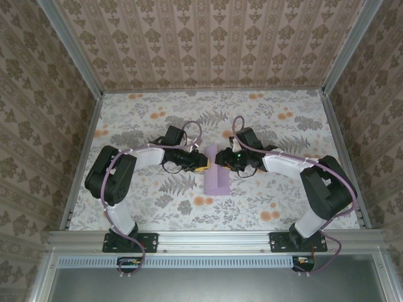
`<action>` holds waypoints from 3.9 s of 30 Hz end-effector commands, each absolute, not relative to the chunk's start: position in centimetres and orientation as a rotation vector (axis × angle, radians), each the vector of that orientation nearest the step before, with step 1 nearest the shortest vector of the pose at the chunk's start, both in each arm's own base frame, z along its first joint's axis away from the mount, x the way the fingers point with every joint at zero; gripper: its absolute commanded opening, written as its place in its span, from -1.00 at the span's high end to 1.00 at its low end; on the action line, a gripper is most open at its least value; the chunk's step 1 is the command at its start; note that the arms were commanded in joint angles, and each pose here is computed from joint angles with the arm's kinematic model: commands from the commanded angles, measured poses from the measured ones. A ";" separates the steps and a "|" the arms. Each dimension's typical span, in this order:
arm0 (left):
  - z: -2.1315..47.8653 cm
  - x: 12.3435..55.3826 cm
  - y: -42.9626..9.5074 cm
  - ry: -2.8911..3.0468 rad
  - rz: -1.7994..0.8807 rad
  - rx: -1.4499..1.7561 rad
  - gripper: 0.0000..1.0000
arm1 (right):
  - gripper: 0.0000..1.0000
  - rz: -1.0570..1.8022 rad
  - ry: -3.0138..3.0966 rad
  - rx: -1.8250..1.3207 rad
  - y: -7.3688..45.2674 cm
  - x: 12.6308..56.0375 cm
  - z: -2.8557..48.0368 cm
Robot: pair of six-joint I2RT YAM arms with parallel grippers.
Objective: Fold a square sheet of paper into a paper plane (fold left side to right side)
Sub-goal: First fold in half a square sheet of paper at the center of the table.
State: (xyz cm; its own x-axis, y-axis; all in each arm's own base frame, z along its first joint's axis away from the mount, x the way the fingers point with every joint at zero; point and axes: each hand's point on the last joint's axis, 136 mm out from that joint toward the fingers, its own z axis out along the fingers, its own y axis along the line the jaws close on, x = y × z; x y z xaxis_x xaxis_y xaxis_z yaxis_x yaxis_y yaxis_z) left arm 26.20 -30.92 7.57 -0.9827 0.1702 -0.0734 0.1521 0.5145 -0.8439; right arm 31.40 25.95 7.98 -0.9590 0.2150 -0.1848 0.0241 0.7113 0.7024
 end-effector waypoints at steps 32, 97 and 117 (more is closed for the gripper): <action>6.0 26.1 -30.4 -2.869 1.211 -0.338 -0.22 | 0.99 0.719 2.857 0.203 23.3 31.6 3.1; -1.9 23.1 -32.4 -2.847 0.629 -0.524 -0.15 | -0.31 0.352 2.444 0.486 10.3 28.3 10.5; -2.9 22.4 -32.9 -2.813 0.572 -0.555 -0.20 | -0.33 0.345 2.433 0.492 9.8 27.9 10.5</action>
